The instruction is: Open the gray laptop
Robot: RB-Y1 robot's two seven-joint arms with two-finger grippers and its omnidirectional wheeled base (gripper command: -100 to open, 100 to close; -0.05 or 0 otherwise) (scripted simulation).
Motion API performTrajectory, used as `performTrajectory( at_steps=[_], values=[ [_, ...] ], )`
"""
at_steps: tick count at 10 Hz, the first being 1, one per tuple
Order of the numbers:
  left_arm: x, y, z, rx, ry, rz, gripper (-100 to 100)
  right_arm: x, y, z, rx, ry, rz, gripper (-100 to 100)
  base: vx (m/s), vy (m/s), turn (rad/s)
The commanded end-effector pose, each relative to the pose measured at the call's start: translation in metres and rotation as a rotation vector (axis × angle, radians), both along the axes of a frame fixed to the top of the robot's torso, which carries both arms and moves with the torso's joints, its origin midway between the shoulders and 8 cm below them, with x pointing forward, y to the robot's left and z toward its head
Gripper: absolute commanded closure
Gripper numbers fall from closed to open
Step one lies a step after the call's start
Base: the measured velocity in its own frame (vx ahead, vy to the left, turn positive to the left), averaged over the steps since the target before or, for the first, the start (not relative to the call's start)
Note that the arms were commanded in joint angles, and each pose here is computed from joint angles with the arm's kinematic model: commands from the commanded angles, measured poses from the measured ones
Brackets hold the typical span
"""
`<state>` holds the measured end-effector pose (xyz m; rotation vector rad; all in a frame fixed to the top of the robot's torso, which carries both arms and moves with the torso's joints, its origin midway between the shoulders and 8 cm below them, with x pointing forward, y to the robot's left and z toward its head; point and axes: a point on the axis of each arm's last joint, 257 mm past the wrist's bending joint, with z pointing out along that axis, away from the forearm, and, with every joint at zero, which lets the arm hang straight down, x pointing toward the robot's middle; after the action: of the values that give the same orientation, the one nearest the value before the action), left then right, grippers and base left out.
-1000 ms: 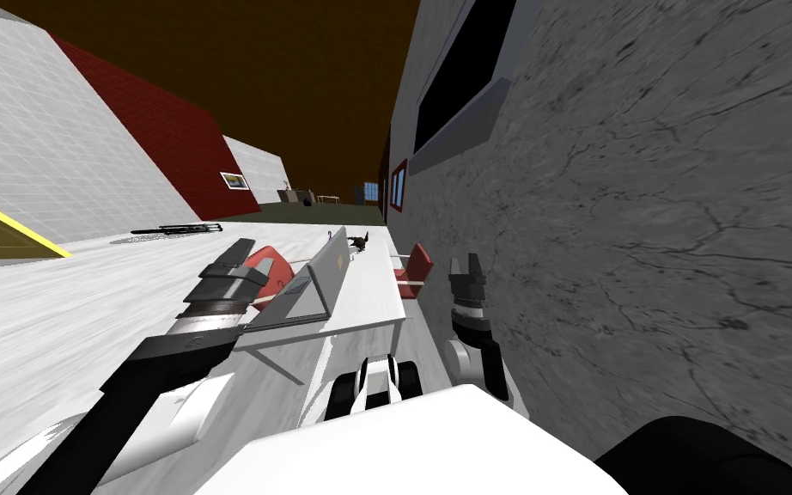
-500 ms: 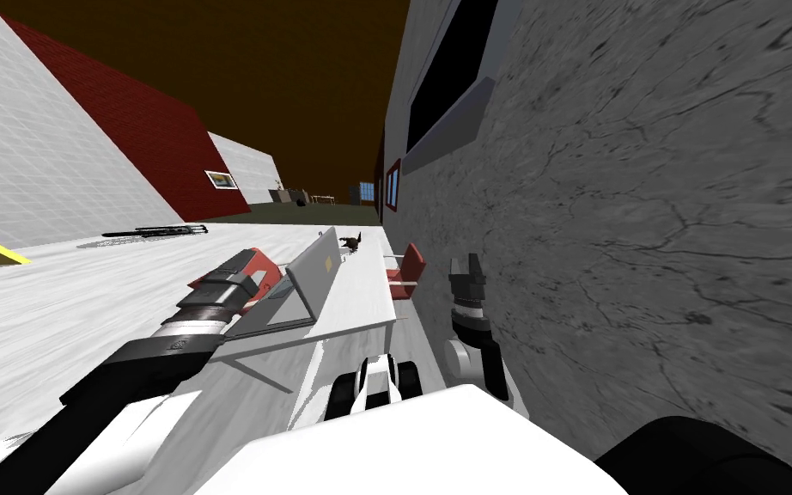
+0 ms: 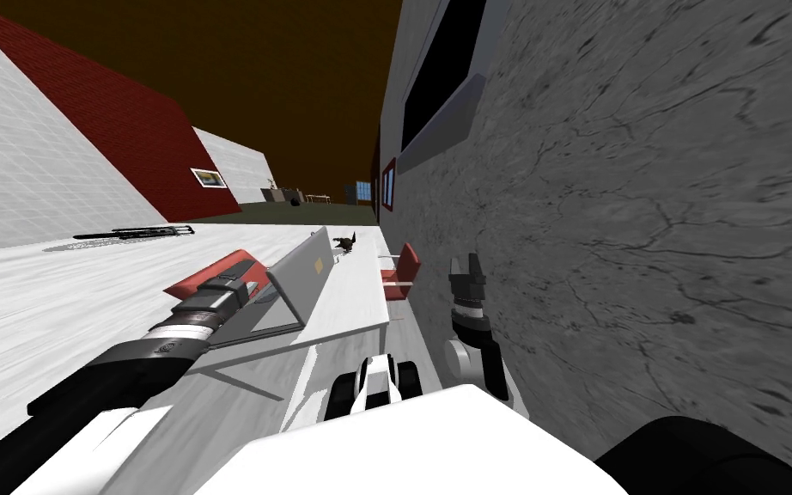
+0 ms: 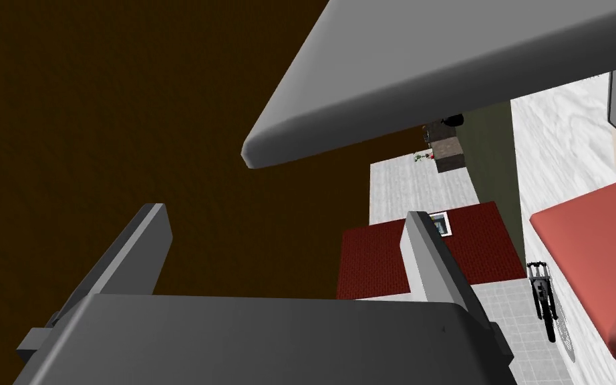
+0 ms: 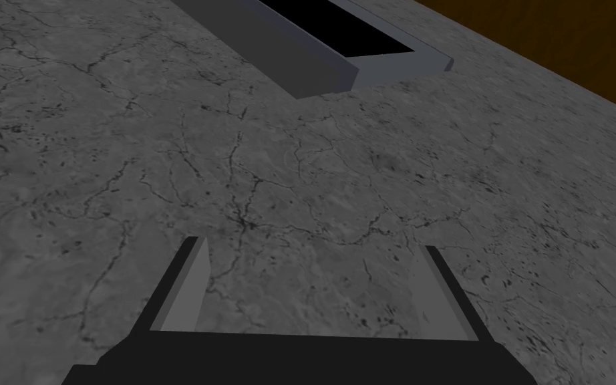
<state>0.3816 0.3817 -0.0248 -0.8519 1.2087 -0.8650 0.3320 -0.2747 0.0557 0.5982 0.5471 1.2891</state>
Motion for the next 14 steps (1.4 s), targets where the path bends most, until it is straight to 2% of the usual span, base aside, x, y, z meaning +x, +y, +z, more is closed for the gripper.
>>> performTrajectory(
  at_steps=[1, 4, 6, 7, 10, 11, 12, 14],
  values=[
    [-0.002, 0.017, -0.017, 0.026, 0.095, 0.026, -100, 0.0, 0.0, 0.0, 0.0, 0.0, 0.0, 0, 0.024, -0.069, -0.069],
    [-0.002, 0.028, -0.026, 0.062, 0.167, 0.038, -100, 0.0, 0.0, 0.0, 0.0, 0.0, 0.0, 0, 0.019, -0.045, -0.06],
    [-0.002, 0.031, -0.028, 0.082, 0.195, 0.04, -100, 0.0, 0.0, 0.0, 0.0, 0.0, 0.0, 0, 0.011, -0.047, -0.028],
    [-0.001, 0.032, -0.029, 0.093, 0.207, 0.04, -100, 0.0, 0.0, 0.0, 0.0, 0.0, 0.0, 0, 0.009, -0.021, -0.034],
    [-0.002, 0.031, -0.026, 0.088, 0.2, 0.04, -100, 0.0, 0.0, 0.0, 0.0, 0.0, 0.0, 0, 0.072, 0.004, -0.008],
    [-0.002, 0.031, -0.026, 0.088, 0.2, 0.041, 100, 0.0, 0.0, 0.0, 0.0, 0.0, 0.0, 0, 0.013, 0.003, 0.0],
    [0.0, 0.03, -0.027, 0.013, 0.185, 0.032, 100, 0.0, 0.0, 0.0, 0.0, 0.0, 0.0, 0, -0.029, 0.084, -0.002],
    [0.002, 0.03, -0.031, -0.065, 0.175, 0.026, 100, 0.0, 0.0, 0.0, 0.0, 0.0, 0.0, 0, -0.032, 0.142, -0.017]
  ],
)
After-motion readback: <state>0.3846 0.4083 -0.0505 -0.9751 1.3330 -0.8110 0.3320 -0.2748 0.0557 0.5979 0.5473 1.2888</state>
